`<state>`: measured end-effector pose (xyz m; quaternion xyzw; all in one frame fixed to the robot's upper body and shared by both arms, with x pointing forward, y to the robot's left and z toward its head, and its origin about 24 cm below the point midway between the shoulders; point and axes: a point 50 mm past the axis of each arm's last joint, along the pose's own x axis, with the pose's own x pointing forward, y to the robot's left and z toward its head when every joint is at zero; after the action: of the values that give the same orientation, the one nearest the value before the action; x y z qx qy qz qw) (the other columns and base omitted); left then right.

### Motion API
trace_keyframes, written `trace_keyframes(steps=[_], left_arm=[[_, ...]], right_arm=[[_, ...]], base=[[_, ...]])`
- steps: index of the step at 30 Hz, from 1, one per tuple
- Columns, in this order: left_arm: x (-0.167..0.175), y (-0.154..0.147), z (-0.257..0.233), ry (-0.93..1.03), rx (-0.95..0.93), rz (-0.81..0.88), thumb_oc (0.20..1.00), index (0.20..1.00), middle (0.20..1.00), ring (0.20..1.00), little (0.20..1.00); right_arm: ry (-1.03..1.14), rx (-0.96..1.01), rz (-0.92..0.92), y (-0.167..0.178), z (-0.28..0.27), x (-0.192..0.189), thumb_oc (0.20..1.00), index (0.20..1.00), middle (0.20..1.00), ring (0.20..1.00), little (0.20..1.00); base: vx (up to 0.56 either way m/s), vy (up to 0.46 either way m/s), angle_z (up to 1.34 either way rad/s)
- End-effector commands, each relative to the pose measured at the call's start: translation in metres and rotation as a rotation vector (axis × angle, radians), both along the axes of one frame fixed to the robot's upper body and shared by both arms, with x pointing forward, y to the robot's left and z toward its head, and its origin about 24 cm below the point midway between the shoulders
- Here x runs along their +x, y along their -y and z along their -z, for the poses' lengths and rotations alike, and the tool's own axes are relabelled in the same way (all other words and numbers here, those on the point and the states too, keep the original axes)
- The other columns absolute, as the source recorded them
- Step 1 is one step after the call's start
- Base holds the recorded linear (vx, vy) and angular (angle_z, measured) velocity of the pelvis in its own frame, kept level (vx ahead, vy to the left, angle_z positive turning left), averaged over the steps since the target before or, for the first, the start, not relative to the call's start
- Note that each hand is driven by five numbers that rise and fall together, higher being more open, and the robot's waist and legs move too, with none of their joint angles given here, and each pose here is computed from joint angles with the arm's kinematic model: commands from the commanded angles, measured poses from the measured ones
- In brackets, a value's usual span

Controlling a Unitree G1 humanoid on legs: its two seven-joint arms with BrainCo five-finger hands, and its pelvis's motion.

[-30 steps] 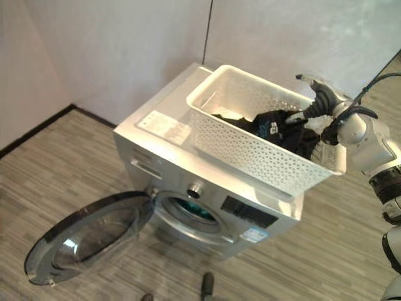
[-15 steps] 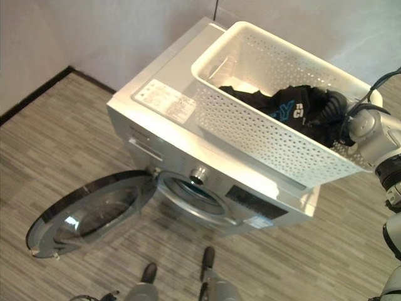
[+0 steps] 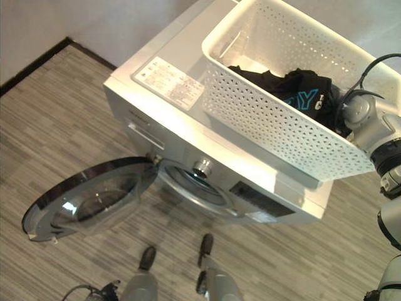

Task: Grab the laundry basket,head to the washer,open it,put in the laundry and shut it.

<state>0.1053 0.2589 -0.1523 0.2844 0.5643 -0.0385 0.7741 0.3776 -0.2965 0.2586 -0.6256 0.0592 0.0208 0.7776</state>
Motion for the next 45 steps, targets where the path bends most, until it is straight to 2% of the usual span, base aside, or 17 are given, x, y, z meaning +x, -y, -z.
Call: trace_keyframes(steps=[1,5,6,8,9,10,11,12,13,17,18,24,27,35,45], left_arm=[[0.015,0.013,-0.001,0.033,-0.034,0.043,1.0,1.0,1.0,1.0,1.0],[0.013,0.01,0.0,0.025,-0.019,0.035,1.0,1.0,1.0,1.0,1.0],[0.014,0.009,-0.001,0.026,-0.007,0.033,1.0,1.0,1.0,1.0,1.0],[0.016,0.008,-0.002,0.035,0.002,0.034,1.0,1.0,1.0,1.0,1.0],[0.017,0.006,-0.003,0.042,0.016,0.033,1.0,1.0,1.0,1.0,1.0],[0.017,0.006,-0.003,0.042,0.017,0.033,1.0,1.0,1.0,1.0,1.0],[0.017,0.006,-0.003,0.045,0.023,0.041,1.0,1.0,1.0,1.0,1.0],[0.017,0.006,-0.003,0.045,0.024,0.041,1.0,1.0,1.0,1.0,1.0],[0.019,0.007,-0.003,0.057,0.032,0.043,1.0,1.0,1.0,1.0,1.0],[0.019,0.008,-0.003,0.067,0.036,0.046,1.0,1.0,1.0,1.0,1.0],[0.023,0.009,-0.004,0.089,0.038,0.051,1.0,1.0,1.0,1.0,1.0],[0.032,0.019,-0.006,0.136,0.029,0.091,1.0,1.0,1.0,1.0,1.0],[0.039,0.027,-0.008,0.168,0.016,0.138,1.0,1.0,1.0,1.0,1.0],[0.038,0.031,-0.008,0.193,-0.001,0.16,1.0,1.0,1.0,1.0,1.0],[0.028,0.034,-0.006,0.206,-0.029,0.106,1.0,1.0,1.0,1.0,1.0]], right_arm=[[0.015,0.037,0.018,0.002,-0.004,0.001,0.2,0.2,0.2,0.2,0.2],[0.15,0.169,0.055,0.012,-0.016,-0.001,0.2,0.2,0.2,0.2,0.2],[0.299,0.292,0.067,0.016,-0.036,-0.004,0.2,0.2,0.2,0.2,0.2],[0.43,0.398,0.08,0.021,-0.054,-0.009,0.2,0.2,0.2,0.2,0.2],[0.574,0.48,0.04,0.014,-0.08,-0.013,0.2,0.2,0.2,0.2,0.2],[0.574,0.481,0.04,0.014,-0.079,-0.013,0.2,0.2,0.2,0.2,0.2],[0.737,0.557,0.007,0.009,-0.106,-0.022,0.2,0.2,0.2,0.2,0.2],[0.738,0.557,0.008,0.009,-0.105,-0.022,0.2,0.2,0.2,0.2,0.2],[0.86,0.588,-0.065,-0.005,-0.126,-0.029,0.2,0.2,0.2,0.2,0.2],[0.993,0.589,-0.105,-0.009,-0.145,-0.043,0.2,0.2,0.2,0.2,0.2],[1.098,0.556,-0.127,-0.012,-0.159,-0.057,0.2,0.2,0.2,0.2,0.2],[1.303,0.361,-0.096,-0.006,-0.175,-0.091,0.2,0.2,0.2,0.2,0.2],[1.462,0.153,0.017,0.012,-0.185,-0.122,0.2,0.2,0.2,0.2,0.2],[1.52,-0.071,0.242,0.054,-0.193,-0.16,0.2,0.2,0.2,0.2,0.2],[1.548,-0.084,0.484,0.108,-0.173,-0.203,0.2,0.2,0.2,0.2,0.2]], base=[[0.0,0.0,0.0],[0.0,0.0,0.0],[0.0,0.0,0.0],[0.04,0.014,-0.02],[0.03,0.005,-0.02],[0.07,0.012,-0.02],[0.05,0.008,-0.03],[0.09,0.022,-0.02],[0.05,0.013,-0.04],[0.07,0.013,0.01],[0.08,0.027,0.01],[0.06,0.026,0.02],[0.04,0.018,0.0],[0.01,0.009,-0.05],[0.0,0.009,-0.07]])
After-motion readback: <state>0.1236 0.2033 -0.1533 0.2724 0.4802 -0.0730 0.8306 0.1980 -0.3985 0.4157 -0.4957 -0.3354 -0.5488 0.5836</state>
